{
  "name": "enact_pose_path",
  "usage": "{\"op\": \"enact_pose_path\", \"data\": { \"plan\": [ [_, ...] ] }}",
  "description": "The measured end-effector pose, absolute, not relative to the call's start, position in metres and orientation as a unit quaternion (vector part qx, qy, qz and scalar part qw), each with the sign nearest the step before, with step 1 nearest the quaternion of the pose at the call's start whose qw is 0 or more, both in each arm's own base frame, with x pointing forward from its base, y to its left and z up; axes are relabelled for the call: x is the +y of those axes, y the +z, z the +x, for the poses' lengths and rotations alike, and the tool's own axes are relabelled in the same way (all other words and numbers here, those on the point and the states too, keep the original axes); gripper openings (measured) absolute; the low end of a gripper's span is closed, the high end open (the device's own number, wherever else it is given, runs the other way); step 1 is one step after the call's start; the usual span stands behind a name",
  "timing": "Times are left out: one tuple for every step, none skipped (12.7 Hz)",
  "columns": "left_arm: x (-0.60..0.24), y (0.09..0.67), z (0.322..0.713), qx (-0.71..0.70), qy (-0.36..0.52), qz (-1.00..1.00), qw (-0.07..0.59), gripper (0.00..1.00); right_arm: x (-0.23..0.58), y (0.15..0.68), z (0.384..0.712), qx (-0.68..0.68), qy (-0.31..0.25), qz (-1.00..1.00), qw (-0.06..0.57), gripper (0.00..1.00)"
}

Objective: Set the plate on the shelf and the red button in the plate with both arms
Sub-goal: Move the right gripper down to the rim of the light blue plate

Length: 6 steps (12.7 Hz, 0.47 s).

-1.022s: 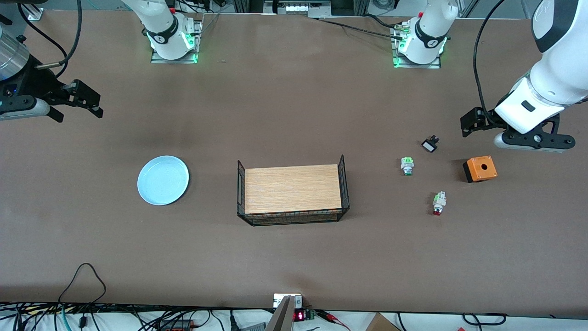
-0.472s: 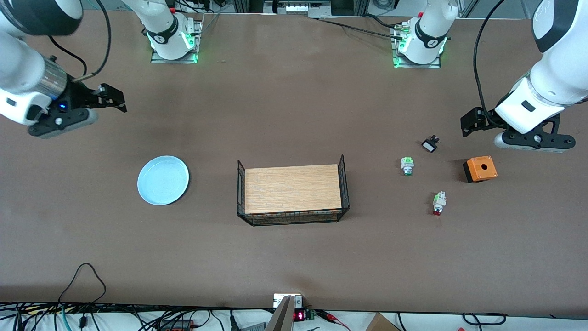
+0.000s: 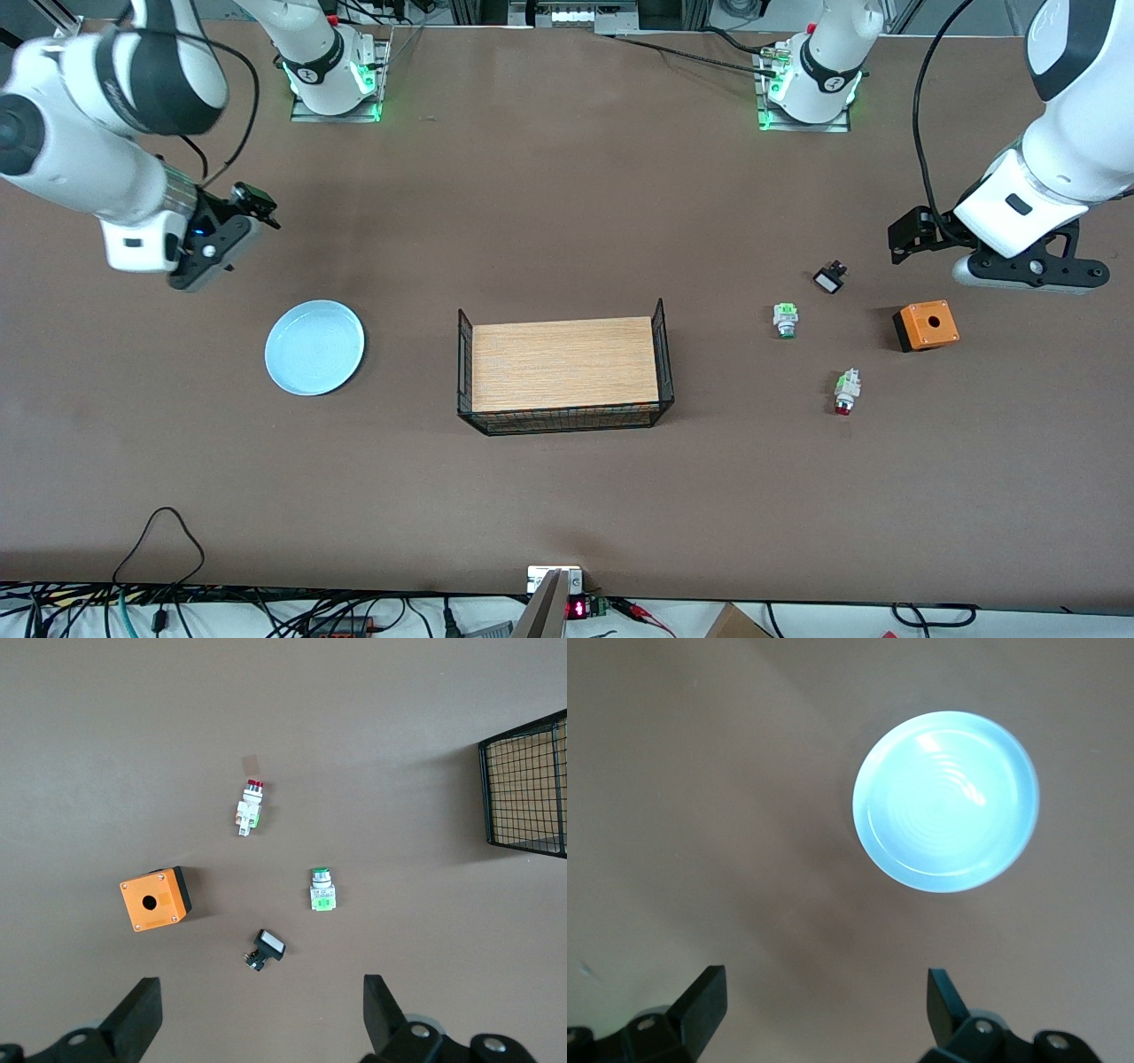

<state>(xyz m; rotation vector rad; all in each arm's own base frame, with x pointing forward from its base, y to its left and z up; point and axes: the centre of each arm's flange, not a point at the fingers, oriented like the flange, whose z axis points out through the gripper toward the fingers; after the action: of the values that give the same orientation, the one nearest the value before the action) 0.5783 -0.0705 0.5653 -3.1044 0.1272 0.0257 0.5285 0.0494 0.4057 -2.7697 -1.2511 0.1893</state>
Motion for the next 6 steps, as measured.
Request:
{"op": "enact_pose_path", "data": {
  "plan": [
    [-0.071,0.565,0.578,0.041,0.008,-0.999,0.017,1.00,0.049,0.385,0.525,-0.443,0.062,-0.893,0.051,1.00],
    [-0.071,0.565,0.578,0.041,0.008,-0.999,0.017,1.00,0.050,0.369,0.524,-0.475,0.056,-0.877,0.052,1.00],
    [-0.071,0.565,0.578,0.041,0.008,-0.999,0.017,1.00,0.050,0.353,0.523,-0.504,0.045,-0.861,0.049,1.00],
    [-0.071,0.565,0.578,0.041,0.008,-0.999,0.017,1.00,0.050,0.335,0.521,-0.529,0.032,-0.847,0.043,1.00],
    [-0.071,0.565,0.578,0.041,0.008,-0.999,0.017,1.00,0.050,0.317,0.519,-0.550,0.019,-0.834,0.037,1.00],
    [-0.071,0.565,0.578,0.041,0.008,-0.999,0.017,1.00,0.050,0.300,0.517,-0.565,0.007,-0.825,0.031,1.00]
  ]
}}
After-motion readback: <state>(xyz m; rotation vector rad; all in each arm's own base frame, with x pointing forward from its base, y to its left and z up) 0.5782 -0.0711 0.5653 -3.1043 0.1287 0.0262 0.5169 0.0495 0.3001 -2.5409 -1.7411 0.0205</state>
